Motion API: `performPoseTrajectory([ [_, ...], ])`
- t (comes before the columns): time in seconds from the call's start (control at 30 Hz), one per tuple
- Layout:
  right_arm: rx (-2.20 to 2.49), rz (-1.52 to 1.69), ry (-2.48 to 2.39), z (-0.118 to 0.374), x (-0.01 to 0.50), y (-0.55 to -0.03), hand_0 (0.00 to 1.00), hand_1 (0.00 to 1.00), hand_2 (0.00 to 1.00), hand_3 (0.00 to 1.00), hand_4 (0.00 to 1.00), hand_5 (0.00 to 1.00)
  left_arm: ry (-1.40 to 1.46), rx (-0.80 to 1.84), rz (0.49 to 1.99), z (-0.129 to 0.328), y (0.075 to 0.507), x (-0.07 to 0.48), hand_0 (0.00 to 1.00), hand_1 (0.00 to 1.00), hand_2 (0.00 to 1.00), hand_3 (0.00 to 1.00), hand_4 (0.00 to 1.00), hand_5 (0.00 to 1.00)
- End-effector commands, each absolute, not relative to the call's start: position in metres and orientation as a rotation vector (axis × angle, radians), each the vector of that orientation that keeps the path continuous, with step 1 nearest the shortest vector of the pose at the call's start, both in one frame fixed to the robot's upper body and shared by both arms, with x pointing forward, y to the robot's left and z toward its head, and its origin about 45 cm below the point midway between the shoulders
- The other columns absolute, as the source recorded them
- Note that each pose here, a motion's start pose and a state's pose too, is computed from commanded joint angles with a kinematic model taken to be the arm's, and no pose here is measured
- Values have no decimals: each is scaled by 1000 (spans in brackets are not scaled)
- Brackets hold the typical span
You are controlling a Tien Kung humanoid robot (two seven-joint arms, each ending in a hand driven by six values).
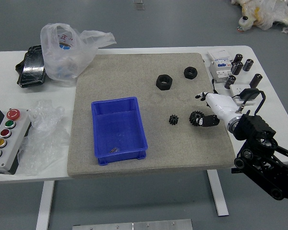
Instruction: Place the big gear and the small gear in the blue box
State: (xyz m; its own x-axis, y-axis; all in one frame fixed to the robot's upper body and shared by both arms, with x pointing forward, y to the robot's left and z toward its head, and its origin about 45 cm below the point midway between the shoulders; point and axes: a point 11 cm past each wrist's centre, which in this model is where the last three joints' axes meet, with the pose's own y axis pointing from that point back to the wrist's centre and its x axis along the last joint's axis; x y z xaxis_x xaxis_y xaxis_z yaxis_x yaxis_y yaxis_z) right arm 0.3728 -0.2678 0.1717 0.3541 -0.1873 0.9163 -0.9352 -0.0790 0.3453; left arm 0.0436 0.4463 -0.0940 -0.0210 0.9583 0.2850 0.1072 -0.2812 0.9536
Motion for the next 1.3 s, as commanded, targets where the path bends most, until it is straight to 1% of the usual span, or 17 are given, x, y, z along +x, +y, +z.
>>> performPoseTrajectory([
  [0.13,1538,851,-1039,166,372,-267,412,675,808,850,891,333,1164,1482,1396,-94,446,43,726,655,659,754,744,457],
  [0.17,1540,844,-1033,164,371,-267,408,654,700,826,794,226,1164,1482,1396,-94,446,43,726,655,659,754,744,457],
  [0.33,1537,818,-1012,154,370,-266,408,654,700,826,794,226,1163,1482,1397,-94,446,43,726,655,659,754,744,457],
  [0.37,1537,813,-1010,152,370,-266,396,629,589,690,541,81,1163,1483,1397,-94,446,44,726,655,659,754,744,455],
  [0.53,1539,815,-1031,151,371,-267,396,629,589,690,541,81,1158,1481,1397,-94,446,45,726,655,659,754,744,455],
  [0.57,1540,816,-1037,151,372,-268,369,536,396,460,271,2,1157,1480,1397,-94,446,45,726,655,659,754,744,458],
  [0.73,1543,811,-1058,149,373,-272,369,536,396,460,271,2,1157,1480,1397,-94,446,45,726,655,659,754,744,458],
  [0.77,1544,810,-1062,150,374,-273,359,504,299,360,110,2,1157,1480,1397,-94,446,45,726,655,659,754,743,455],
  [0.97,1575,871,-1077,166,382,-262,359,501,290,353,99,11,1159,1480,1396,-94,445,45,726,655,659,754,744,454],
  [1.1,1660,965,-1083,192,390,-230,359,501,290,353,99,11,1161,1485,1396,-94,446,45,726,655,659,754,744,454],
  [1.13,1702,989,-1080,199,391,-216,359,501,290,353,99,11,1162,1487,1395,-94,446,44,726,655,659,754,744,454],
  [1.17,1731,1007,-1077,203,391,-205,390,506,297,362,107,2,1163,1488,1394,-94,447,44,726,655,659,754,744,455],
  [1.3,1890,1079,-1047,223,389,-153,390,506,297,362,107,2,1168,1492,1389,-94,446,43,726,655,659,754,744,455],
])
